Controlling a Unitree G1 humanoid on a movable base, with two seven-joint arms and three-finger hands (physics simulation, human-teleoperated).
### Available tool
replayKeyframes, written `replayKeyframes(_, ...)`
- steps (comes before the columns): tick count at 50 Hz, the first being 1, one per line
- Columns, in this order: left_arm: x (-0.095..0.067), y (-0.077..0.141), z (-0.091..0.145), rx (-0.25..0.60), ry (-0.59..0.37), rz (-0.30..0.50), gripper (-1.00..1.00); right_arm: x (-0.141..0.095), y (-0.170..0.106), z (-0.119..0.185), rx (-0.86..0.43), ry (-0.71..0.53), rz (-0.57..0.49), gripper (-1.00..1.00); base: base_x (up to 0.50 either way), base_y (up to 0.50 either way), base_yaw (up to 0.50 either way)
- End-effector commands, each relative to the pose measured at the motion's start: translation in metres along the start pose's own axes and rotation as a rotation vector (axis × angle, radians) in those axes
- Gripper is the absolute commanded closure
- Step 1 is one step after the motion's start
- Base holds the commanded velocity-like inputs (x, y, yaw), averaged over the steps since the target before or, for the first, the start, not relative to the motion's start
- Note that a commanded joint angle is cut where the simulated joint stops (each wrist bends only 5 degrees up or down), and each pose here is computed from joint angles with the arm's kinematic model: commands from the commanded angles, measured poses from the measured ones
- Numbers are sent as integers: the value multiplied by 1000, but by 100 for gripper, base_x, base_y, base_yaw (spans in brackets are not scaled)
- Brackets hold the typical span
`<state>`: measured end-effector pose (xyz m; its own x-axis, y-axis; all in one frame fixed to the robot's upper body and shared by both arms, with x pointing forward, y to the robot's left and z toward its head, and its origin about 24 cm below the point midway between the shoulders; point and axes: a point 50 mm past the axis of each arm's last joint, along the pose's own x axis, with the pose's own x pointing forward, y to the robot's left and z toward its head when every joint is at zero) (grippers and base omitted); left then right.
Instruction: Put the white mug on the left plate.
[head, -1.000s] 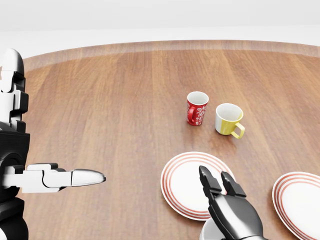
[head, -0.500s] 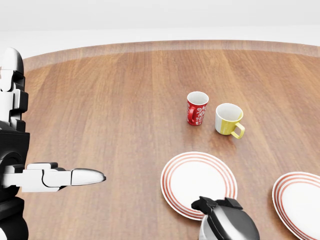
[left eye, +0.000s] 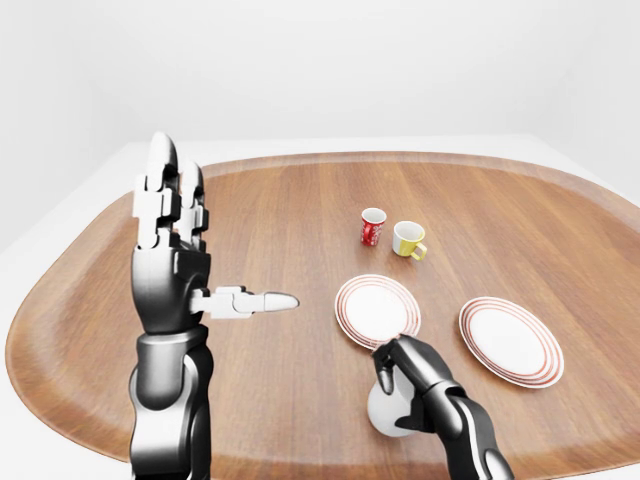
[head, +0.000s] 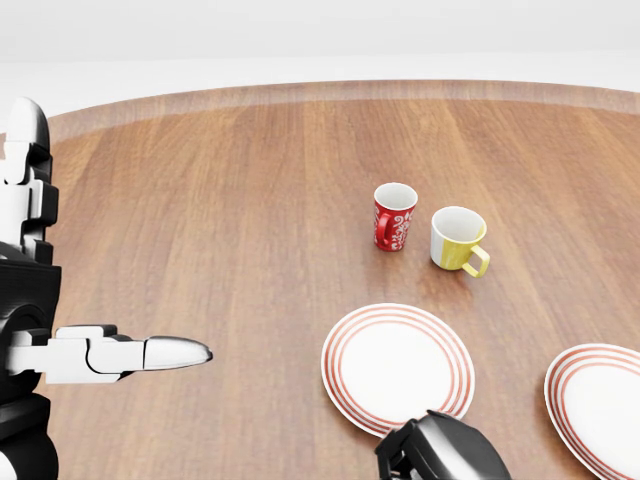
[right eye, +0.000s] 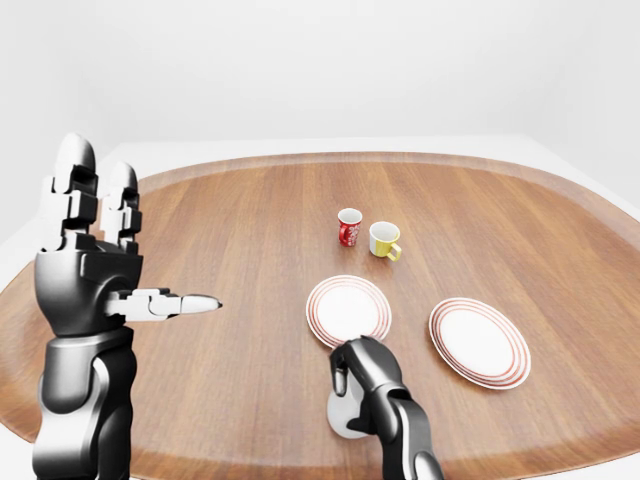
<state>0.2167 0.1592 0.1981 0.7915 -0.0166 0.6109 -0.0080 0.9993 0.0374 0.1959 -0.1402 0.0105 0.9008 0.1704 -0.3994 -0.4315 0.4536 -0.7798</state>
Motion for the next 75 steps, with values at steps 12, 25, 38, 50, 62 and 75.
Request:
replayKeyframes(12, -1, 0, -1, 1, 7, -1, -100, -39, -40, 68, 78, -375, 44, 100, 0, 0, 0)
replayKeyframes(25, -1, 0, -1, 1, 8, -1, -100, -56, -66, 95, 30, -540, -27, 100, 0, 0, 0)
replayKeyframes(38, -1, 0, -2, 2, 9, -1, -100, -65, -98, 110, -35, -616, -196, 100, 0, 0, 0)
replayKeyframes(50, -1, -1, 0, 3, 4, -3, -100, -62, -142, 118, -125, -627, -395, 100, 0, 0, 0)
replayKeyframes(62, 0, 0, 2, 3, -6, 1, -100, -44, -164, 111, -134, -586, -413, 100, 0, 0, 0)
replayKeyframes(75, 1, 2, 2, 5, -13, 4, -100, -3, -155, 80, -31, -469, -247, 100, 0, 0, 0)
